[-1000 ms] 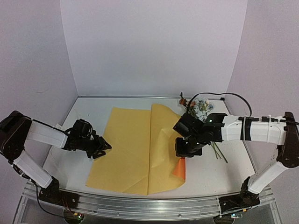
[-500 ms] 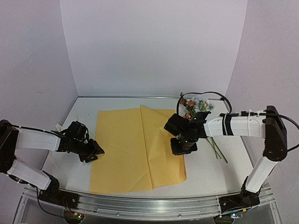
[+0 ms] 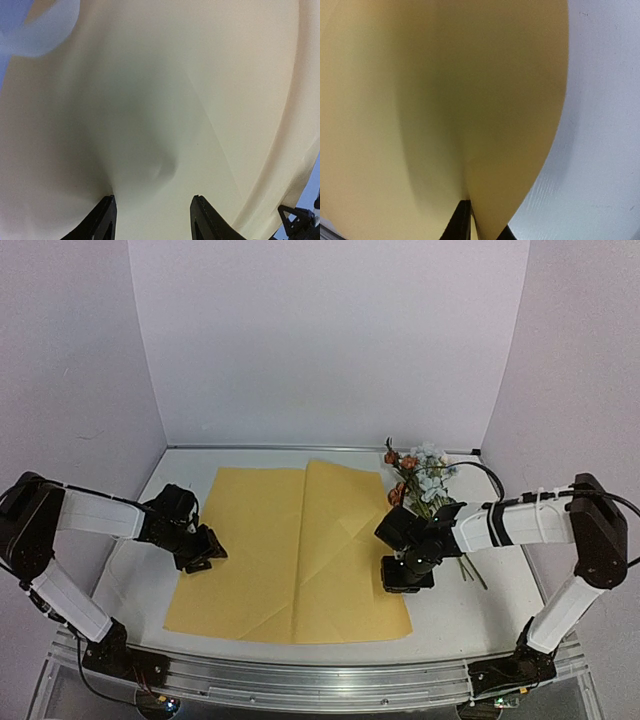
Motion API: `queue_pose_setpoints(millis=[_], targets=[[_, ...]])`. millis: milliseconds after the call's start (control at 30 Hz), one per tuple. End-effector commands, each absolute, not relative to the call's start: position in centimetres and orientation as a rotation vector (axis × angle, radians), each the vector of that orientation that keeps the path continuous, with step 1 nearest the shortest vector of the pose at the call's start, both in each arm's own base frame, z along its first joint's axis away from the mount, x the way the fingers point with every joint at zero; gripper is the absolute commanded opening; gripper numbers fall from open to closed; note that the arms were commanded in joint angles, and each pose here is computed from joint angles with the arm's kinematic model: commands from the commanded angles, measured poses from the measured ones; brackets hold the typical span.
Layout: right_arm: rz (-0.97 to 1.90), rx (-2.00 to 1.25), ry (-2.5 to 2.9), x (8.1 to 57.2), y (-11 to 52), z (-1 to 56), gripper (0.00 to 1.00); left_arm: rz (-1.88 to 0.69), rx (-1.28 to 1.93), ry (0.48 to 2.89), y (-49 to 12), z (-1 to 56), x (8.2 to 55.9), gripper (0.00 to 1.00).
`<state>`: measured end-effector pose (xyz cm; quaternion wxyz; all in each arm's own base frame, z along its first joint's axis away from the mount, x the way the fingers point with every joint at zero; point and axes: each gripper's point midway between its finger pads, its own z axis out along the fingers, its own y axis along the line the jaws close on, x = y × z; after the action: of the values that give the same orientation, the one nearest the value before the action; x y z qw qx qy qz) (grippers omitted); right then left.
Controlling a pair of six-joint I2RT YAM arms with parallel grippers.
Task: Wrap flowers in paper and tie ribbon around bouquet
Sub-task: Unfold the folded wrapping paper at the center of the board.
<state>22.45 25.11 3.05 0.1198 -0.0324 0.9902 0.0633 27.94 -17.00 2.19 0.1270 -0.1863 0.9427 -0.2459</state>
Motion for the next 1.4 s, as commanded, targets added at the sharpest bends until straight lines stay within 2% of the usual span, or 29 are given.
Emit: queue_pose_setpoints(millis=[0, 133, 200, 400, 533, 700, 833, 1100, 1367], targets=[[0.327, 0.067, 2.898, 21.2, 25.1, 3.2, 0.06, -0.656, -0.488, 2.741, -16.0, 2.3, 31.1, 0.53], [0.438, 0.065, 2.911, 18.9, 26.9, 3.4, 0.08, -0.632, -0.501, 2.752, -15.3, 1.5, 33.7, 0.53], [0.462, 0.035, 2.908, 17.7, 27.9, 3.8, 0.16, -0.624, -0.491, 2.748, -15.3, 1.4, 35.1, 0.53], [0.491, 0.014, 2.836, 18.0, 27.8, 5.7, 0.52, -0.618, -0.425, 2.722, -15.1, 2.1, 40.1, 0.52], [0.496, 0.053, 2.796, 20.7, 26.6, 7.1, 0.64, -0.641, -0.391, 2.662, -15.3, 4.6, 42.9, 0.53], [0.504, 0.116, 2.710, 27.2, 25.5, 9.8, 0.67, -0.735, -0.291, 2.549, -17.5, 10.2, 45.2, 0.57], [0.499, 0.159, 2.675, 32.3, 25.3, 10.8, 0.70, -0.809, -0.204, 2.526, -22.0, 12.6, 45.0, 0.59], [0.490, 0.210, 2.692, 38.7, 24.8, 8.6, 0.84, -0.983, -0.088, 2.643, -31.9, 8.1, 41.2, 0.54], [0.591, 0.274, 2.716, 41.6, 25.2, 4.8, 0.94, -1.020, -0.050, 2.737, -34.5, 4.1, 37.1, 0.52]])
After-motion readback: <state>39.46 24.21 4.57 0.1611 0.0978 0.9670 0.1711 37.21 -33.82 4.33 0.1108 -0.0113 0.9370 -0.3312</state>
